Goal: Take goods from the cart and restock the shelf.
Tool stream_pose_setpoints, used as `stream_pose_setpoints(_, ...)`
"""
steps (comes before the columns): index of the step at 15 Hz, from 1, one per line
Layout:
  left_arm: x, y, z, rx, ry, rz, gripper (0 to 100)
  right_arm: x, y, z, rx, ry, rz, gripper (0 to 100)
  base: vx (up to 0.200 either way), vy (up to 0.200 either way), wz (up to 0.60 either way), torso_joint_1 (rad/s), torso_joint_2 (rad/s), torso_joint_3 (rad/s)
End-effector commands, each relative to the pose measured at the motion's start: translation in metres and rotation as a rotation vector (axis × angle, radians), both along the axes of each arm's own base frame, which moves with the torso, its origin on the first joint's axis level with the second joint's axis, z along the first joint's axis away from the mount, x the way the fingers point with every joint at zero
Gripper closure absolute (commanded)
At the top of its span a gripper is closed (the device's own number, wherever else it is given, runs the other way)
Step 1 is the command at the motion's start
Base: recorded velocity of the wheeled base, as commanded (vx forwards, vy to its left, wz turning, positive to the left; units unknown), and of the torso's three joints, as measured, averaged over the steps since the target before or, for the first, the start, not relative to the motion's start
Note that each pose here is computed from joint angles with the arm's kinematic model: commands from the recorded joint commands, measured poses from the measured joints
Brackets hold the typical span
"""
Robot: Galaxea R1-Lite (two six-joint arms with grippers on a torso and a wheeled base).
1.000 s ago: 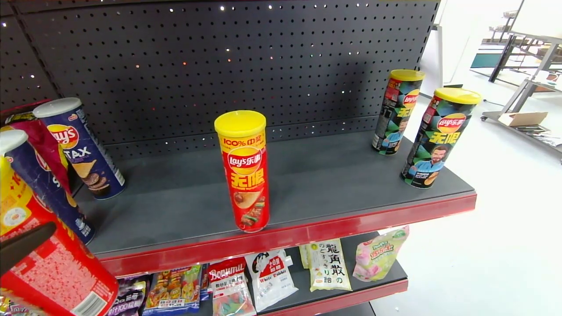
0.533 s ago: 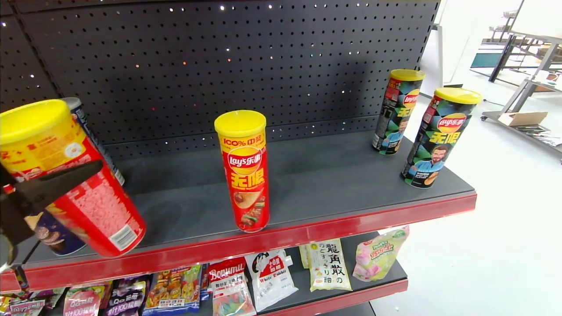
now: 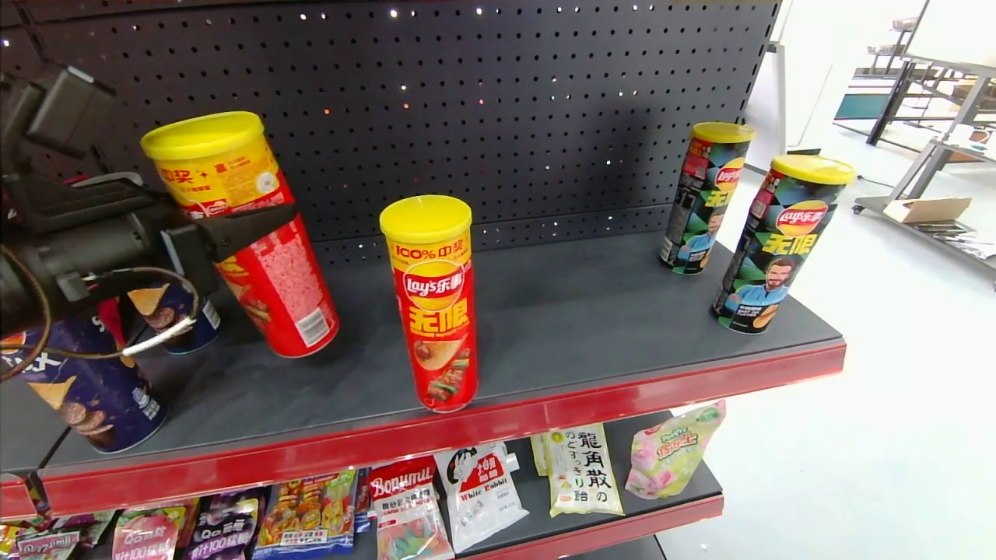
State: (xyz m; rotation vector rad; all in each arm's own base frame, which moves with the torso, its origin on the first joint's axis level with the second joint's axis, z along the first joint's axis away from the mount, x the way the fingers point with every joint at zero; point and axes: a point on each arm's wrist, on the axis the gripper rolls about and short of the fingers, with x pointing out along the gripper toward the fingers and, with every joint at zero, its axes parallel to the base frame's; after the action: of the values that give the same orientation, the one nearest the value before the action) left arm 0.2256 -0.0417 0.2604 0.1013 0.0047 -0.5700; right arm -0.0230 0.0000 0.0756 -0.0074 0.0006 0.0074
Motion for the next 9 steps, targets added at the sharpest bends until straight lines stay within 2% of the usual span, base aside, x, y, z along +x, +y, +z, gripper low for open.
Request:
stream_pose_setpoints(1, 0.035, -0.023, -0.016, -0.006, 0.037, 0.01, 100, 0.0, 0.0, 0.0, 0.0, 0.002, 0.0, 0, 0.0, 0.0, 0.0, 0.0, 0.0, 0.0)
stream_pose_setpoints(2, 0.041, -0.032, -0.017, -0.012, 0.042, 0.018, 100, 0.0, 0.0, 0.0, 0.0, 0.002, 0.0, 0, 0.0, 0.0, 0.0, 0.0, 0.0, 0.0)
stream_pose_setpoints(4, 0.051, -0.053, -0.014, -0.05, 0.053, 0.019, 100, 0.0, 0.0, 0.0, 0.0, 0.001, 0.0, 0, 0.0, 0.0, 0.0, 0.0, 0.0, 0.0)
stream_pose_setpoints(5, 0.058, -0.058, -0.014, -0.059, 0.057, 0.02, 100, 0.0, 0.0, 0.0, 0.0, 0.001, 0.0, 0, 0.0, 0.0, 0.0, 0.0, 0.0, 0.0)
stream_pose_setpoints(9, 0.082, -0.067, -0.022, -0.057, 0.065, 0.037, 100, 0.0, 0.0, 0.0, 0.0, 0.001, 0.0, 0, 0.0, 0.0, 0.0, 0.0, 0.0, 0.0)
